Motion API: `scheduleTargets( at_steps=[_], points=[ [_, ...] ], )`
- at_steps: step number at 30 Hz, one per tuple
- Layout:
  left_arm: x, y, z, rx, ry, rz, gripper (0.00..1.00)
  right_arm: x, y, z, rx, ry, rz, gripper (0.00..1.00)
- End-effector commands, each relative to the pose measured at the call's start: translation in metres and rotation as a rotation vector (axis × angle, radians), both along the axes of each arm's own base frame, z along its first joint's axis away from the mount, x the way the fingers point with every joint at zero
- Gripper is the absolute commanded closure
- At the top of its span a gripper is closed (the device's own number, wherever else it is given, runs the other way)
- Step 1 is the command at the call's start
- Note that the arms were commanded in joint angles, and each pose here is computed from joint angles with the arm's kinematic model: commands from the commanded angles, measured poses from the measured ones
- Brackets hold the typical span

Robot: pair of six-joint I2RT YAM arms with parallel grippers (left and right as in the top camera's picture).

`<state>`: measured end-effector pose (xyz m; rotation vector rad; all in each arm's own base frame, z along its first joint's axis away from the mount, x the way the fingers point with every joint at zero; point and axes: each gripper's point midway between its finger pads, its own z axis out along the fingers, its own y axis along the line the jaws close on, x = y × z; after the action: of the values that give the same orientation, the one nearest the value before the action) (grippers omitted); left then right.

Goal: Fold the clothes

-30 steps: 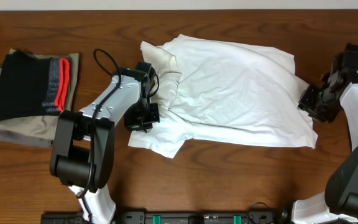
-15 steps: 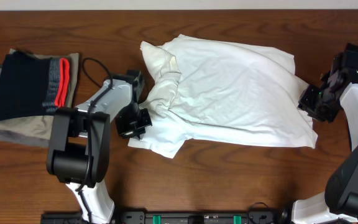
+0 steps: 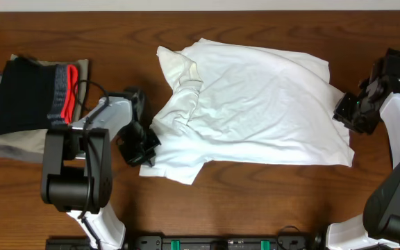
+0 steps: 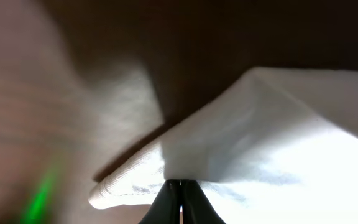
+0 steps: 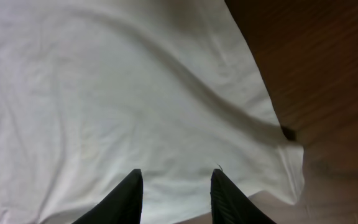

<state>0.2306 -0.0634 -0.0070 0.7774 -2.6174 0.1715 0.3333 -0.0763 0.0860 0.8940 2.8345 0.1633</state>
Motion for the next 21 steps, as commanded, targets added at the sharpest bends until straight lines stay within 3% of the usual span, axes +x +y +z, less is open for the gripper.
scheduleTargets(
  at_steps=[1, 10, 17, 21],
  points=[
    [-0.027, 0.024, -0.019, 0.104, 0.119, 0.036, 0.94, 0.007, -0.002, 0.002, -0.005, -0.021, 0.017, 0.66],
    [-0.051, 0.048, 0.011, 0.249, 0.199, 0.076, 0.94, 0.028, -0.008, 0.008, -0.031, -0.112, 0.016, 0.64],
    [-0.054, 0.048, 0.054, 0.257, 0.099, 0.131, 0.94, 0.042, -0.011, 0.012, -0.039, -0.170, -0.001, 0.67],
    [-0.041, 0.053, 0.070, 0.271, -0.047, 0.126, 0.94, 0.051, -0.011, 0.016, -0.033, -0.210, 0.004, 0.68]
  ],
)
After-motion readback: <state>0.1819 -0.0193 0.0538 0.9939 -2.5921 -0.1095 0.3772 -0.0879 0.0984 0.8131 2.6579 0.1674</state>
